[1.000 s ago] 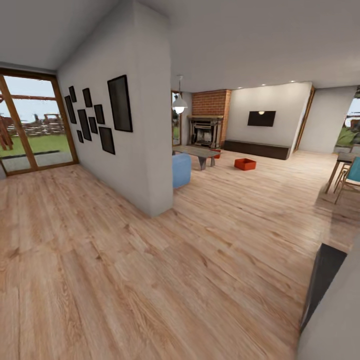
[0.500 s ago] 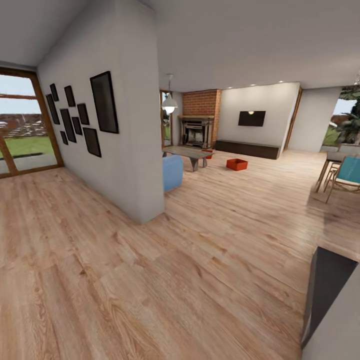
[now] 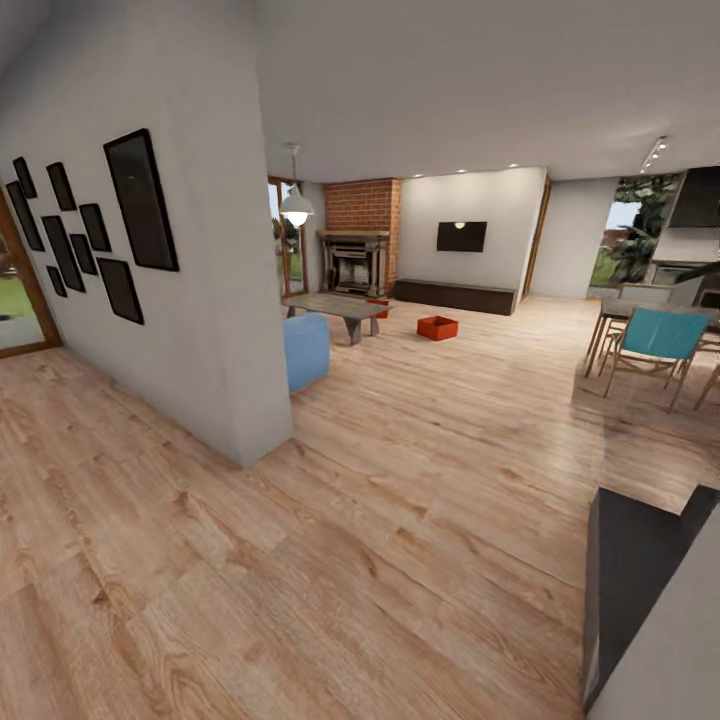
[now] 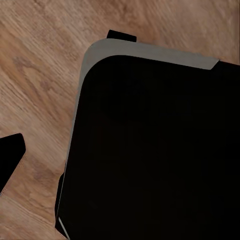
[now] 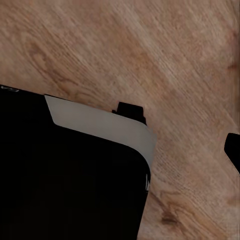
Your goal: Move the two storage containers from the living room to the garage. In the garage, place one container on the floor and stack the other container on top of it (either order is fine).
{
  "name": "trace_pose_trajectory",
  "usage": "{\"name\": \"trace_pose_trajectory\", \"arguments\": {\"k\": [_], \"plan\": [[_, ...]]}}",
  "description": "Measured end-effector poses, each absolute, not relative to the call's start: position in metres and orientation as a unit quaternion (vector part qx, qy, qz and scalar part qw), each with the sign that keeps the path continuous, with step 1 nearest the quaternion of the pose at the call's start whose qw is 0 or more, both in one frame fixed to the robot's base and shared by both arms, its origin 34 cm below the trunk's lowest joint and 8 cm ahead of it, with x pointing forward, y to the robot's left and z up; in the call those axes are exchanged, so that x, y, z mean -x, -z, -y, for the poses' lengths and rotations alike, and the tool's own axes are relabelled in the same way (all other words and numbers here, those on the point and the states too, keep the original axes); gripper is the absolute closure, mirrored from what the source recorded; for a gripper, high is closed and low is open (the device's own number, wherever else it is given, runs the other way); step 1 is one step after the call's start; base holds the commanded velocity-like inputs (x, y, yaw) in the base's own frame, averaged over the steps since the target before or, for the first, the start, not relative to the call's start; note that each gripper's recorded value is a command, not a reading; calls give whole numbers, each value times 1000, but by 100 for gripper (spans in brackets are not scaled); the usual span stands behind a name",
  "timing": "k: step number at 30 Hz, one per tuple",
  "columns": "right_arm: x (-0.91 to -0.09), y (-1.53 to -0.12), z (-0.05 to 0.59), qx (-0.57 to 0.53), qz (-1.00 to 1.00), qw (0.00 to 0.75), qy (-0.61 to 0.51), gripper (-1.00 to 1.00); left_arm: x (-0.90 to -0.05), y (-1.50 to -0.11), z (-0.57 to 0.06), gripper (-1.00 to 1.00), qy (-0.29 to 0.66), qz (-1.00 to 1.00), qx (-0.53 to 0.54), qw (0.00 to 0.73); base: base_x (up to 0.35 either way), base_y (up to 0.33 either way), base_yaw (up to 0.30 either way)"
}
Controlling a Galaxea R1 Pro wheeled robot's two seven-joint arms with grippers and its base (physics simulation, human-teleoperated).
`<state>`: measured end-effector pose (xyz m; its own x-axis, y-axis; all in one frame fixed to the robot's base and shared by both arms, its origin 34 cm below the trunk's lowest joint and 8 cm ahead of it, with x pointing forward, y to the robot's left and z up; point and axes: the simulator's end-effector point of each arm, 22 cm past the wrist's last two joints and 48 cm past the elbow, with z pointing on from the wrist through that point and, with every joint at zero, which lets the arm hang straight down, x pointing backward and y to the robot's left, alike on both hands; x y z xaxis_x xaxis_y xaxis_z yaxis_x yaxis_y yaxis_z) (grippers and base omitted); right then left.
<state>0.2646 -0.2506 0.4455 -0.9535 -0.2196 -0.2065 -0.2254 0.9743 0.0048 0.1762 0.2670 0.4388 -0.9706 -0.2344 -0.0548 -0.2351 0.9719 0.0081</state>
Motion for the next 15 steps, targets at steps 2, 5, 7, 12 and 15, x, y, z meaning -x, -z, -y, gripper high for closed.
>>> {"name": "trace_pose_trajectory", "arguments": {"k": [2, 5, 7, 12, 15], "plan": [[-264, -445, 250, 120, -987, 103, -14, -100, -176, -439, -267, -100, -7, -993, 118, 27, 323, 0, -16], [-264, -445, 249, 127, -987, 103, -15, -100, -176, -439, -267, -100, -7, -993, 118, 27, 323, 0, -6], [-264, -445, 249, 130, -986, 102, -15, -100, -176, -439, -267, -100, -7, -993, 118, 27, 323, 0, -2], [-264, -445, 249, 132, -986, 102, -15, -100, -176, -439, -267, -100, -7, -993, 118, 27, 323, 0, -1], [-264, -445, 249, 132, -986, 102, -15, -100, -176, -439, -266, -100, -7, -993, 118, 27, 323, 0, 0]]}}
